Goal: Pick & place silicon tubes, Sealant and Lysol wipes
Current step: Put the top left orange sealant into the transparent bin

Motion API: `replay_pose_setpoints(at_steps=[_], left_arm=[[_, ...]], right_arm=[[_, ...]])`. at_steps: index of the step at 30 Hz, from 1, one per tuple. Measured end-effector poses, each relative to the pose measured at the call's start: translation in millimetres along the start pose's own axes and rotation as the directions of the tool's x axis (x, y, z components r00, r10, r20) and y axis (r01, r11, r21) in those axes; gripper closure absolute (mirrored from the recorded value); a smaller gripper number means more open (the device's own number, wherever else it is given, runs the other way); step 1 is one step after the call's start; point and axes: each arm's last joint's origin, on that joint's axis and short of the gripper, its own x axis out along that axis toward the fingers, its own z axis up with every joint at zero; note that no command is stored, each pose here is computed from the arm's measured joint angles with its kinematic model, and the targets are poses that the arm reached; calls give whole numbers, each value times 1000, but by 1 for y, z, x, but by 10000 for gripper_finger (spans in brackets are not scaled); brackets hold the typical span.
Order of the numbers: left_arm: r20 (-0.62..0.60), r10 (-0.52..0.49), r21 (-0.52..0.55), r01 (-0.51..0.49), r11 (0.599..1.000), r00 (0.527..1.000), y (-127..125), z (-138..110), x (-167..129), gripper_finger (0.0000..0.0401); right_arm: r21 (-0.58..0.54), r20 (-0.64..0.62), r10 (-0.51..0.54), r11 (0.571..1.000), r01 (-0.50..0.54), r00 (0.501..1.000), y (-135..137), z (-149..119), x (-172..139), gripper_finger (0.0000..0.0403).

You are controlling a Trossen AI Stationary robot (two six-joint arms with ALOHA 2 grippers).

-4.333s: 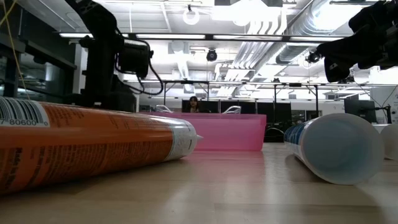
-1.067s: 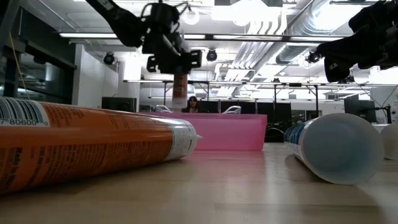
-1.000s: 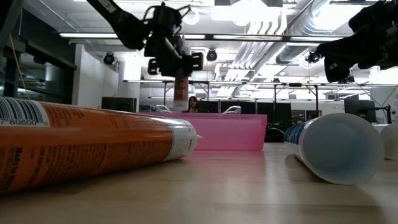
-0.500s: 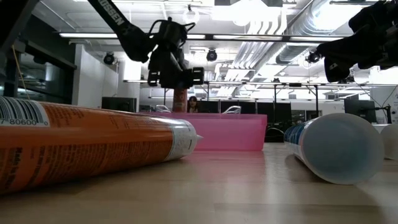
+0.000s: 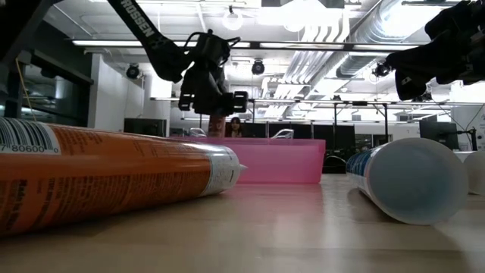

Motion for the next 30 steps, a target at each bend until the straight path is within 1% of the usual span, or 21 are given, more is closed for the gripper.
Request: replay_pose_setpoints(at_steps=[6,15,23,30], left_arm=[[-18,9,24,-8,1000,1000,-2,-13,4,224],[-20,11,16,-11,1000,1000,2,-11,10,224],[-35,-28,15,29,999,999,3,-12,12,225],[-41,-22,3,22,1000,999,5,-12,14,225]], right_arm=[[0,0,0,1000,0,1000,0,0,0,391],[0,0,0,1000,0,1000,0,0,0,391],[0,0,-1,1000,1,1000,0,0,0,391],[0,0,-1,1000,1,1000,0,0,0,391]])
